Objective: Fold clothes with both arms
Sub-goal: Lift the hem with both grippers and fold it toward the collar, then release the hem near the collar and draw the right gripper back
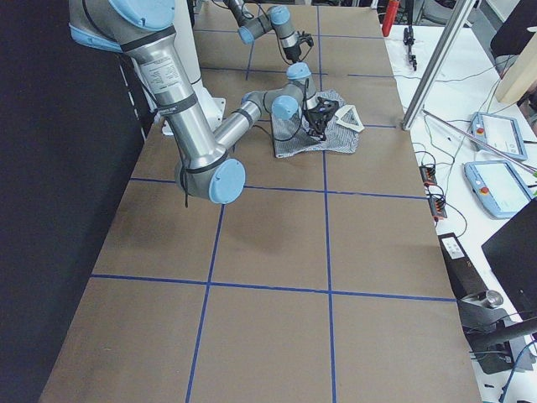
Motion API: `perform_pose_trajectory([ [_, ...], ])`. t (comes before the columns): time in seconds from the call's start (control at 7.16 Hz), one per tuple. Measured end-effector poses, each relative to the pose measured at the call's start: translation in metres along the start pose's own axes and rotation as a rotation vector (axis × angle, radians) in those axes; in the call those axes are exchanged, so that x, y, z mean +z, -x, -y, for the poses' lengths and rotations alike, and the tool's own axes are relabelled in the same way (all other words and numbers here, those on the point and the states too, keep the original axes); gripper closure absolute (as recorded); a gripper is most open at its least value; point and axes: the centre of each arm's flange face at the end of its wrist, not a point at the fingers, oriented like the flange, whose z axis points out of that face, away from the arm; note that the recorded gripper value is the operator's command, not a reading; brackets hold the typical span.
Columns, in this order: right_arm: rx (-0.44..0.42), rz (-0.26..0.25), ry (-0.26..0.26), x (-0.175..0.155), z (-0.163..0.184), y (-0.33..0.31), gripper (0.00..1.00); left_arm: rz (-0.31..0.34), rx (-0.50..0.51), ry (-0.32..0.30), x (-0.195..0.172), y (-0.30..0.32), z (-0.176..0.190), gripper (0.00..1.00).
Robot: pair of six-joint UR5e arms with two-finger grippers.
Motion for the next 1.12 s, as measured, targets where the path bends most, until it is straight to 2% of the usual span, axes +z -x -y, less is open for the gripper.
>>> perform_pose_trajectory([
  [0.14, 0.01, -0.004, -0.018, 0.021, 0.013, 0.021, 1.0, 0.005, 0.017, -0.047, 0.016, -0.001, 0.022, 1.0],
  [0.28, 0.013, 0.005, -0.027, 0.035, 0.019, 0.037, 0.74, 0.011, 0.034, -0.089, 0.027, -0.002, 0.034, 0.94],
  [0.42, 0.013, 0.006, -0.029, 0.044, 0.019, 0.044, 0.58, 0.01, 0.042, -0.11, 0.038, -0.005, 0.04, 0.87],
  [0.7, 0.008, 0.009, -0.029, 0.049, 0.012, 0.049, 0.49, -0.016, 0.047, -0.125, 0.048, -0.007, 0.042, 0.66],
  [0.84, 0.006, 0.019, -0.032, 0.048, 0.01, 0.05, 0.45, -0.034, 0.047, -0.13, 0.048, -0.005, 0.042, 0.62],
  [1.12, 0.018, 0.075, -0.029, 0.025, 0.02, 0.043, 0.38, -0.07, 0.047, -0.137, 0.047, 0.008, 0.041, 0.59],
])
